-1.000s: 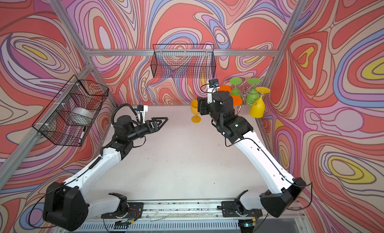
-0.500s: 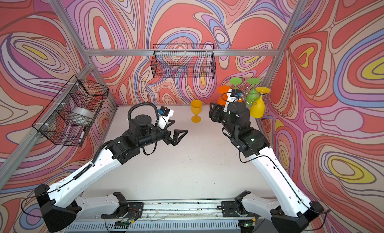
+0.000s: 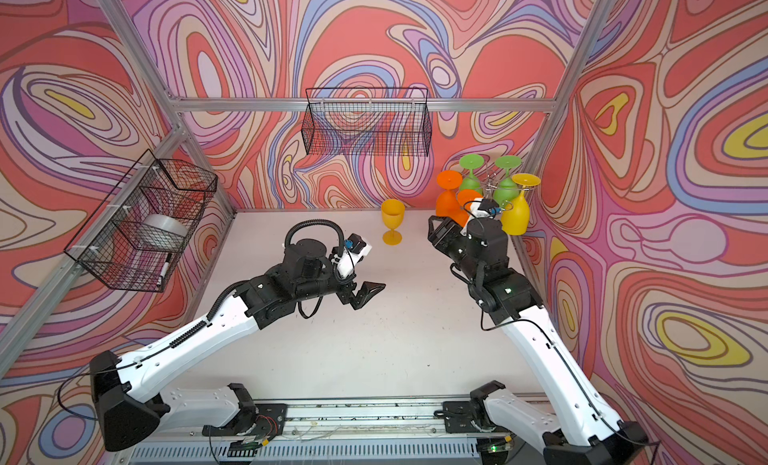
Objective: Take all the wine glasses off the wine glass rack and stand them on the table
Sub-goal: 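Move the right gripper toward the rack while the left arm reaches forward, then close the right gripper on the foot of an orange glass on the rack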
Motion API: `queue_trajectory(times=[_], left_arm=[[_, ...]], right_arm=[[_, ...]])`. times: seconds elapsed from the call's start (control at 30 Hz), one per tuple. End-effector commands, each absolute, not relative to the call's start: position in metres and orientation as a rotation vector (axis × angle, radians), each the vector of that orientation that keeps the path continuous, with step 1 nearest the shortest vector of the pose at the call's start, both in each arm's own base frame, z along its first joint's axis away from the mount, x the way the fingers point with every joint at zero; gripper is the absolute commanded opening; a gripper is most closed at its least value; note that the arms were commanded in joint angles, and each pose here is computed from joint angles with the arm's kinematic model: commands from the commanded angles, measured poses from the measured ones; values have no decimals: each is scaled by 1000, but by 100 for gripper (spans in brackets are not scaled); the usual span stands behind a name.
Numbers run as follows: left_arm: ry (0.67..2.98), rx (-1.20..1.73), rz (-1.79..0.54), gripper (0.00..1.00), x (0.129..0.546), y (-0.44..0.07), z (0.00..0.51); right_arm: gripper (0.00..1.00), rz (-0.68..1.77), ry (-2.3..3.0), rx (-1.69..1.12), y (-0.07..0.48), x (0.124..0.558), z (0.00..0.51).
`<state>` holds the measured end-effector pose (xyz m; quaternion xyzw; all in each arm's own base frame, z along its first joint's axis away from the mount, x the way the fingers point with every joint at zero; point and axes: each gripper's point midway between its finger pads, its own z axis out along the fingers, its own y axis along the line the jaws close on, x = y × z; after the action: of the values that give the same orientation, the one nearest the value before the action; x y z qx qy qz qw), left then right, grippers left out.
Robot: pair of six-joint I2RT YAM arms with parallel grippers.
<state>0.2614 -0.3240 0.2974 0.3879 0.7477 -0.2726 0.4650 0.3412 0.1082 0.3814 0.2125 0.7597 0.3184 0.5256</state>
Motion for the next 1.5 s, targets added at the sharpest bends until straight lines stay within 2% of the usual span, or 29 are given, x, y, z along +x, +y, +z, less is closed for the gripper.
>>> queue_trajectory(times=[0.0, 0.4, 0.93, 1.47], left_arm=[[1771, 989, -677, 100, 255, -326, 307], [1768, 985, -578, 100, 260, -314, 302], [1785, 1009, -567, 100, 261, -315, 294], [1788, 998, -530, 100, 266, -312, 291]], right_arm=[[62, 856, 1770, 572, 103, 346, 391], [51, 1091, 1669, 790, 47, 379, 388], [40, 1225, 1576, 929, 28, 399, 364], [37, 1268, 1466, 1038, 11, 431, 355]])
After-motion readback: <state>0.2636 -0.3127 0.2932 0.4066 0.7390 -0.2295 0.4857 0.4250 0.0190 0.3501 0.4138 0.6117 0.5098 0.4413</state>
